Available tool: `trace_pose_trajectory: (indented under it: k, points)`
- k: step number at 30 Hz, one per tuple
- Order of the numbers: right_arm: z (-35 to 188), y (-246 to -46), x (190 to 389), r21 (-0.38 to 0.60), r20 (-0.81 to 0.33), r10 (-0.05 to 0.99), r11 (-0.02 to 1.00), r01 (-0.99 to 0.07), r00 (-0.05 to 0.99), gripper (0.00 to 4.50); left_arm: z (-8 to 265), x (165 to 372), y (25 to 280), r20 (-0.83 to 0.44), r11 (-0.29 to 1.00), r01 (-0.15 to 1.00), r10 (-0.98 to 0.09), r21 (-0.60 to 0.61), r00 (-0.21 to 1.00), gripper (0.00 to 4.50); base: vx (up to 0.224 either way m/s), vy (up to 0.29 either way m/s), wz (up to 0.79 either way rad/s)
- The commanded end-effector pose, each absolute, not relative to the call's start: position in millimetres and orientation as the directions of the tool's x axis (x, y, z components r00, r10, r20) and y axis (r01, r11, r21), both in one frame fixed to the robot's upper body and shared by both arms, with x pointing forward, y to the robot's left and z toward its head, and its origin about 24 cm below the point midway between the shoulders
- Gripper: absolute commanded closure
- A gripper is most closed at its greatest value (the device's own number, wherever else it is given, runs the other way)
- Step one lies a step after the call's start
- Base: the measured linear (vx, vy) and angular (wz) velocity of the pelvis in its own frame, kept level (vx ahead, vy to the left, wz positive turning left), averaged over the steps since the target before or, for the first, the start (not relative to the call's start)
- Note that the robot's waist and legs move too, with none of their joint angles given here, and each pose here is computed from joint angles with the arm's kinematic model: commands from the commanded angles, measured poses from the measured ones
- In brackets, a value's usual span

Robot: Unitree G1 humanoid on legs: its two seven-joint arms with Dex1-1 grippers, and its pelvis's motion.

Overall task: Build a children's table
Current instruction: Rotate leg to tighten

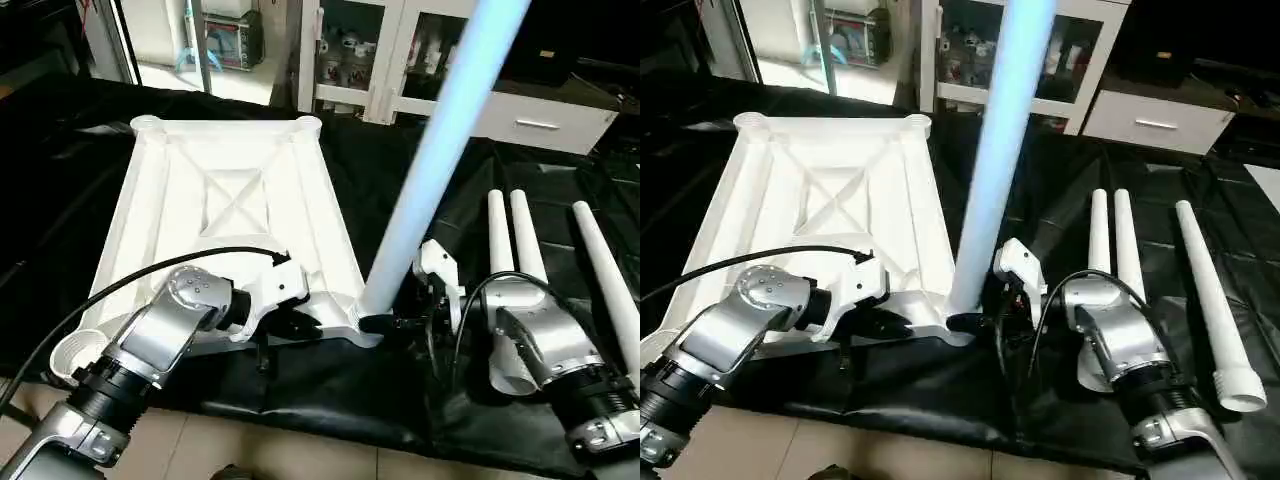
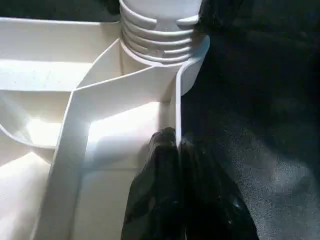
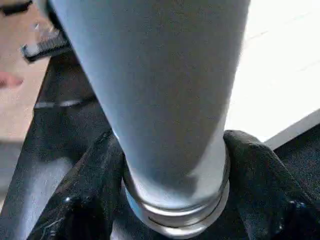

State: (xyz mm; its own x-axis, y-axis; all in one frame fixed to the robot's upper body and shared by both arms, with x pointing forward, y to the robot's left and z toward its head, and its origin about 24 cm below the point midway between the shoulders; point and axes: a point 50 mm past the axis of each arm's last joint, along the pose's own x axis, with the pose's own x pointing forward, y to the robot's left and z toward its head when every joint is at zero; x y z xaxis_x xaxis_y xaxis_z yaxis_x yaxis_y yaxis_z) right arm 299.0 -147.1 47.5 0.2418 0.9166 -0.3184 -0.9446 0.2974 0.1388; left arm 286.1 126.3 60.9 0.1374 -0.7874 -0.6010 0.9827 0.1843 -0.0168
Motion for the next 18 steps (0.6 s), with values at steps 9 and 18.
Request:
trace_pose_trajectory:
  k: [9,18]
  points:
    - [10,-132.8,321.4,0.159,-0.433,0.639,0.748,-0.644,0.635,1.85,55,318,107,-0.596,0.497,0.867,-0.702,-0.018,0.39,4.5,-0.041,-0.003,-0.05]
    - [4,-94.5,340.1,0.097,-0.471,0.349,0.933,-0.346,0.81,1.86,66,353,92,-0.554,0.72,0.676,-0.503,0.156,0.663,4.5,-0.071,0.003,-0.04]
